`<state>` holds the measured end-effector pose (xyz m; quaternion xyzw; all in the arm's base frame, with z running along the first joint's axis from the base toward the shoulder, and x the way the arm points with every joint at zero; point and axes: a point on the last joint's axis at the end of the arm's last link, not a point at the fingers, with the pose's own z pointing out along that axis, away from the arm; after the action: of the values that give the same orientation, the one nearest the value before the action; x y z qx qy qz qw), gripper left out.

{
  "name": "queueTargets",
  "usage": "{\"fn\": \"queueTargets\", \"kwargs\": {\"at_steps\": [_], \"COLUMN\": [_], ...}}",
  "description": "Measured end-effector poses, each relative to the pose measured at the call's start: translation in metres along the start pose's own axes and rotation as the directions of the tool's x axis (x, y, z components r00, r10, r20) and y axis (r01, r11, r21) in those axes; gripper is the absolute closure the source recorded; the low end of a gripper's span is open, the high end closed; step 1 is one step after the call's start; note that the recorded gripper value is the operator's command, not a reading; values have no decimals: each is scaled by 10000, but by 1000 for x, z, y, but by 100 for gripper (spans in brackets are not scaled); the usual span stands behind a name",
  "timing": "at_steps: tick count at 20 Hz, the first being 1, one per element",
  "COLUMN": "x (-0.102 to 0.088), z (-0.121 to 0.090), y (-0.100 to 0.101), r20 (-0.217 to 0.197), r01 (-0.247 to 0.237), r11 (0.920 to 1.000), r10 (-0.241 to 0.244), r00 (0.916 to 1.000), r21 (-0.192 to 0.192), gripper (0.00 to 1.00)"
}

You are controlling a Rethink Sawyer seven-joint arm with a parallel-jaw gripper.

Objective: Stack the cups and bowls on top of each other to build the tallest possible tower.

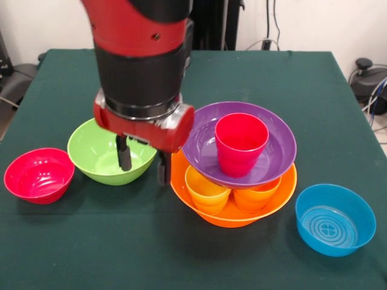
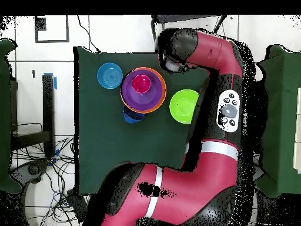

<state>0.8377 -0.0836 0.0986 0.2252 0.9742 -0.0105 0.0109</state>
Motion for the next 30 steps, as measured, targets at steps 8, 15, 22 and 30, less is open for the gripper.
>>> {"fn": "queueTargets", "kwargs": {"at_steps": [8, 15, 22, 30], "x": [-6, -10, -17, -24], "z": [22, 25, 28, 35], "y": [-19, -23, -39, -72], "r20": [-138, 185, 324, 472], "r01": [-28, 60, 55, 348], "r11": [9999, 10000, 10000, 9989], "r10": [26, -59, -53, -363], "r00": [9999, 9998, 9995, 9982], "r21": [-155, -69, -78, 320], "gripper": [0, 0, 0, 0]}}
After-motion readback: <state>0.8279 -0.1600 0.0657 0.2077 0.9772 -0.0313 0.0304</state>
